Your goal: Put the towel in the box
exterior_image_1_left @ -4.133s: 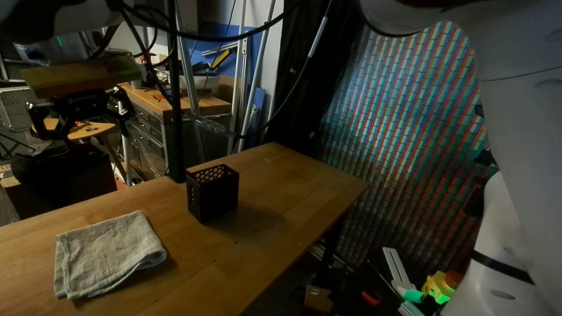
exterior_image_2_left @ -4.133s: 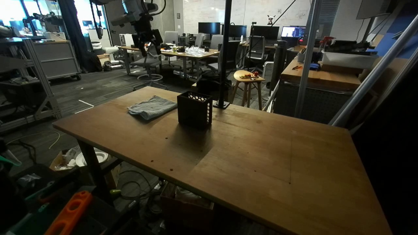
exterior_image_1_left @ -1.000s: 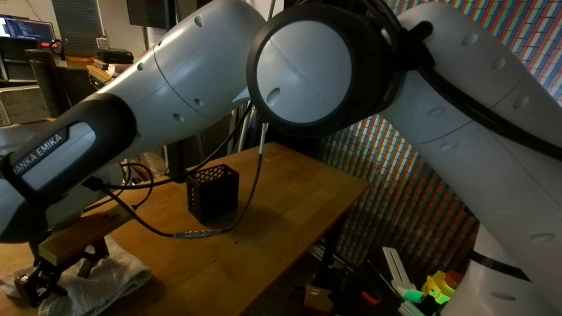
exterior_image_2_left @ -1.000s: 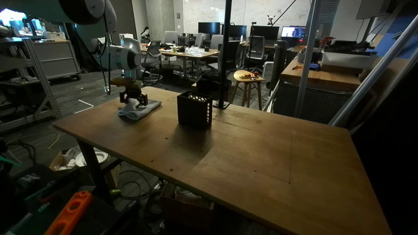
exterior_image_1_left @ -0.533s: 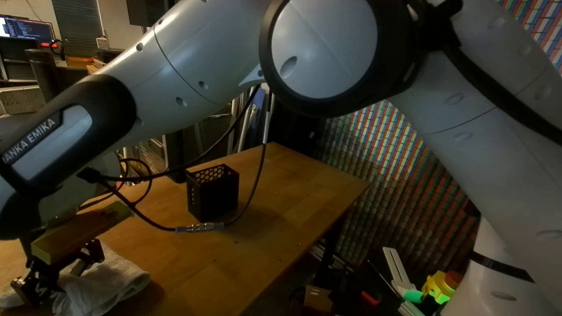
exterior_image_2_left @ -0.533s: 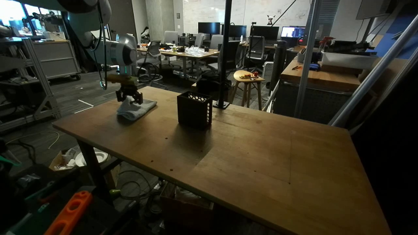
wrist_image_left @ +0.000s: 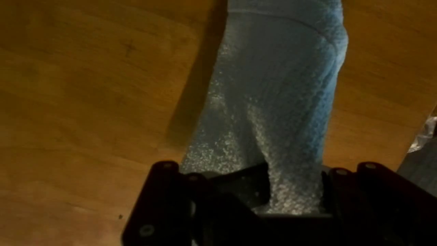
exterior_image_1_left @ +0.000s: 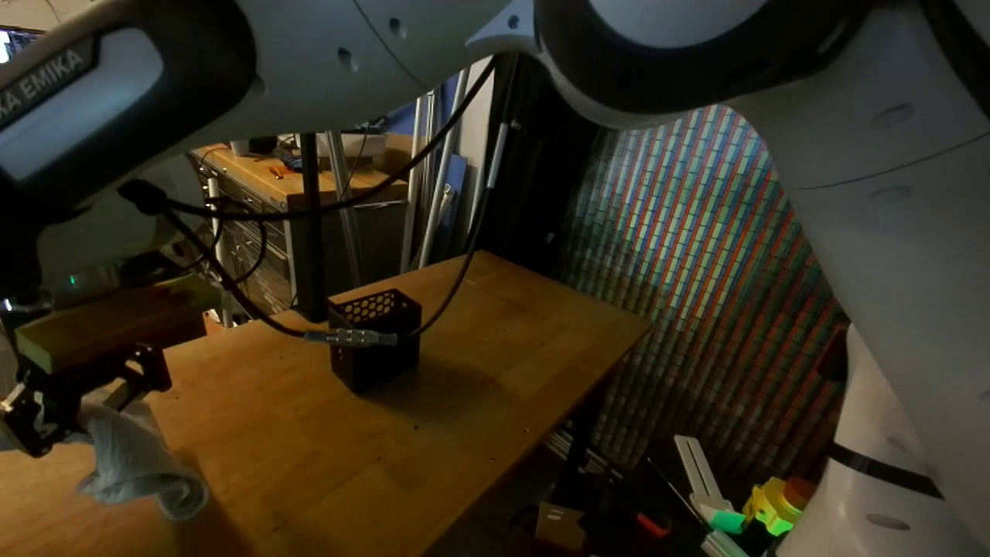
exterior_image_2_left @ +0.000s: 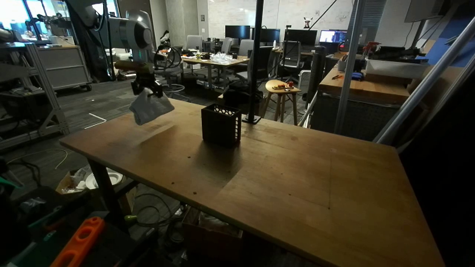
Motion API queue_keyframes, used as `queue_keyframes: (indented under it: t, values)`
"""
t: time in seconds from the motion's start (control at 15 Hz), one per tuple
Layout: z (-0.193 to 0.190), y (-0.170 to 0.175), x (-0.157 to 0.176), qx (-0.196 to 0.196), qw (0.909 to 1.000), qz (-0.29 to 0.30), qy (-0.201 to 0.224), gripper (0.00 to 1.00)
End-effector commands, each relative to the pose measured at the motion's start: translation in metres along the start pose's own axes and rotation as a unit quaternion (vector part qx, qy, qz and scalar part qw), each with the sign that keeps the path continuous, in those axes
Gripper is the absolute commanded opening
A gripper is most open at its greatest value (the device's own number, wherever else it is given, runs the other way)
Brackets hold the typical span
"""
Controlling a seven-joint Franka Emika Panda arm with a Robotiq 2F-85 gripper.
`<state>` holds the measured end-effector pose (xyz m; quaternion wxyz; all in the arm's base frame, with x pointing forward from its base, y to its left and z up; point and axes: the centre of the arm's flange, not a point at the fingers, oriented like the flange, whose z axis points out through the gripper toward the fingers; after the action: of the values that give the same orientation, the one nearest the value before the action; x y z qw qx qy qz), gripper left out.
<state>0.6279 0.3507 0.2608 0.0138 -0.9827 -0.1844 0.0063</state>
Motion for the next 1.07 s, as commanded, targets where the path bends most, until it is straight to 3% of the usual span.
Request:
queue_keyframes:
  t: [0.0, 0.2, 0.53, 1.0]
  values:
    - [-0.059, 0.035, -0.013, -0.034, 0.9986, 0.040, 0.006, 0.00]
    - [-0.089, 0.084, -0.024, -0.060, 0.9956, 0.072, 0.003, 0.00]
    - [-0.122, 0.182, -0.069, -0.095, 0.9892, 0.111, -0.010, 0.00]
    - [-0.129, 0.269, -0.110, -0.112, 0.9839, 0.138, -0.019, 0.00]
